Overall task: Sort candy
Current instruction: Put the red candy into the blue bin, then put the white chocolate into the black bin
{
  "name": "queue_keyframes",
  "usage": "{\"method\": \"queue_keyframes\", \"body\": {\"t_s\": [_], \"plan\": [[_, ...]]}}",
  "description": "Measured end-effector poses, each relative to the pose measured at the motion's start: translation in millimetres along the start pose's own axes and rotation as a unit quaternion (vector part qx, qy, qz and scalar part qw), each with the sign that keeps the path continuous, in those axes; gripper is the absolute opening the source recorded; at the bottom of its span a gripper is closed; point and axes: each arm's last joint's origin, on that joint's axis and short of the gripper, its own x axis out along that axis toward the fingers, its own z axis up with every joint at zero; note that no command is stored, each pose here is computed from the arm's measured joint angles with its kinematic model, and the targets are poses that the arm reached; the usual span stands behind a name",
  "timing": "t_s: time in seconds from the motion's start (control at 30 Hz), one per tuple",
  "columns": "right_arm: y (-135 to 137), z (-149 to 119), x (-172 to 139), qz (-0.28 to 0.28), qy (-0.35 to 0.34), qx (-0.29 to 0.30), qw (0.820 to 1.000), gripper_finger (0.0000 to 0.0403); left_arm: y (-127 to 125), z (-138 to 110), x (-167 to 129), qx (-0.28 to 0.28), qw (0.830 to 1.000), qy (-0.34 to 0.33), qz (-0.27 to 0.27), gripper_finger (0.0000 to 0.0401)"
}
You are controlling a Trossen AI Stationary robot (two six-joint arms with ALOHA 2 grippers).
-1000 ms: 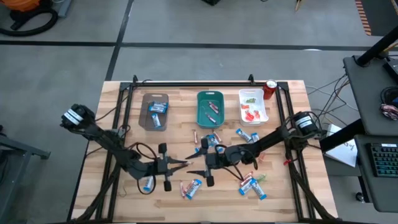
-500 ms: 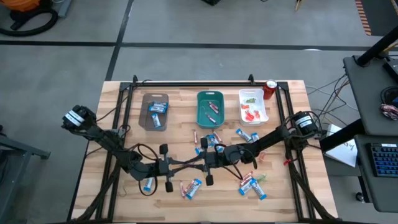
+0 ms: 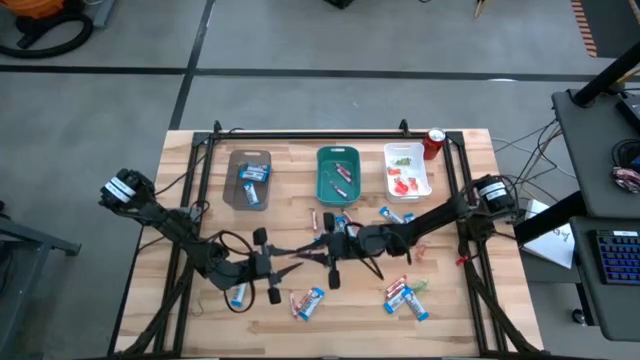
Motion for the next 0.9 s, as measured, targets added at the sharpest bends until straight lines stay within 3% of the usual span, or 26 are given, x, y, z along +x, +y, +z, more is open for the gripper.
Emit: {"method": "queue_keyframes", "body": {"t_s": [0.17,0.33,0.47,0.6,0.7,0.9], "plan": [[-22,9,-7,-0.04,0.059,0.011,0.997,0.0034,2,0,-1,0.007,1.0,0.007,0.022,0.0165],[-57,30,-25,-0.15,0.108,0.001,0.983,0.0034,3,0,-1,0.003,1.0,0.008,0.025,0.0184],[-102,32,-43,-0.281,0.17,0.018,0.944,0.0034,3,0,-1,-0.02,0.999,0.008,0.026,0.0184],[-151,19,-60,-0.366,0.228,0.075,0.899,0.0036,4,-1,-2,-0.051,0.998,0.014,0.025,0.0177],[-172,8,-64,-0.396,0.243,0.094,0.881,0.0067,7,1,-4,-0.069,0.997,0.021,0.026,0.0173],[-182,-4,-64,-0.405,0.259,0.097,0.871,0.0166,15,8,-10,-0.109,0.993,0.034,0.028,0.0169]]}}
